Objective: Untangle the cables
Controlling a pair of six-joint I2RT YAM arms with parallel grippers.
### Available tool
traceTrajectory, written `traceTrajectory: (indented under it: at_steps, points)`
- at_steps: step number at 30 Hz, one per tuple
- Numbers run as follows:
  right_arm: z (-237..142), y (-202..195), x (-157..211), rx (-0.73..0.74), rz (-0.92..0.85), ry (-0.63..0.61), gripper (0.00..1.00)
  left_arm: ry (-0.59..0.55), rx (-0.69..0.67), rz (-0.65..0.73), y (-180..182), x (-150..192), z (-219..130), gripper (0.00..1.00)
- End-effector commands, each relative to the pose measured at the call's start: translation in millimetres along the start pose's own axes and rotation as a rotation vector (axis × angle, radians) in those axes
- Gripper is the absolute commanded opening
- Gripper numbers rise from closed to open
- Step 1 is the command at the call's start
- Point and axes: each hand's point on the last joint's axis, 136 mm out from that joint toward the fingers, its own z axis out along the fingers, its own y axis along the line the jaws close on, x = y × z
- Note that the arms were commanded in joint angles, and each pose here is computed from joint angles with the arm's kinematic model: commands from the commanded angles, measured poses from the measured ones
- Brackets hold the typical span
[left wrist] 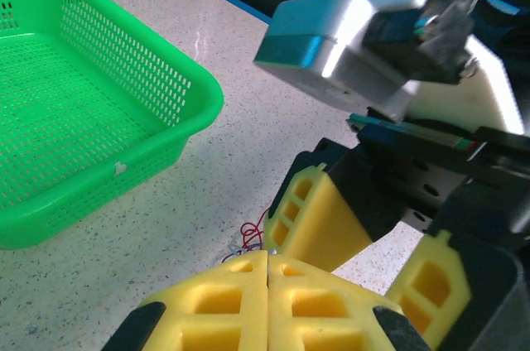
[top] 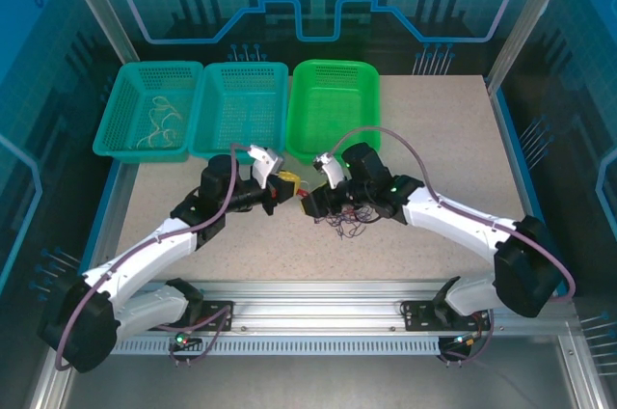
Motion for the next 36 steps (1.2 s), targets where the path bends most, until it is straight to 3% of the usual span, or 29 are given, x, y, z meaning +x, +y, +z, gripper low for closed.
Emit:
traceTrajectory:
  at_steps: [1,8,9,11,13,16,18,21,25,31,36]
  points:
    - [1,4,-20,0.009,-0.042,-0.049,0.55,-0.041,0.061,0.019,-13,-15,-3,0.0]
    - [-7,-8,-21,0.041,-0.012,-0.093,0.6,-0.03,0.059,0.023,-12,-11,-2,0.0]
    - [-7,-4,-21,0.019,-0.016,-0.093,0.55,-0.033,0.06,0.023,-12,-12,-2,0.0]
    - [-7,0,-21,-0.01,-0.019,-0.092,0.34,-0.034,0.056,0.02,-11,-12,-1,0.0]
    - [-6,0,-19,-0.014,-0.017,-0.085,0.18,-0.037,0.051,0.02,-9,-14,0,0.0]
    - [-8,-4,-14,-0.005,-0.005,-0.079,0.05,-0.042,0.0,0.017,-1,-15,0,0.0]
    - [-10,-9,-8,0.004,0.007,-0.075,0.0,-0.034,-0.11,-0.001,17,-13,-3,0.0]
    - [-16,-23,17,0.03,0.036,-0.042,0.0,0.008,-0.296,-0.011,47,-4,-14,0.0]
    - [-33,-54,51,0.162,0.114,-0.011,0.0,-0.008,-0.413,-0.038,65,-1,-33,0.0]
    - [-68,-111,92,0.409,0.321,0.026,0.04,-0.023,-0.444,-0.049,71,0,-41,0.0]
    - [-74,-107,91,0.35,0.334,-0.008,0.19,-0.014,-0.438,-0.055,72,3,-39,0.0]
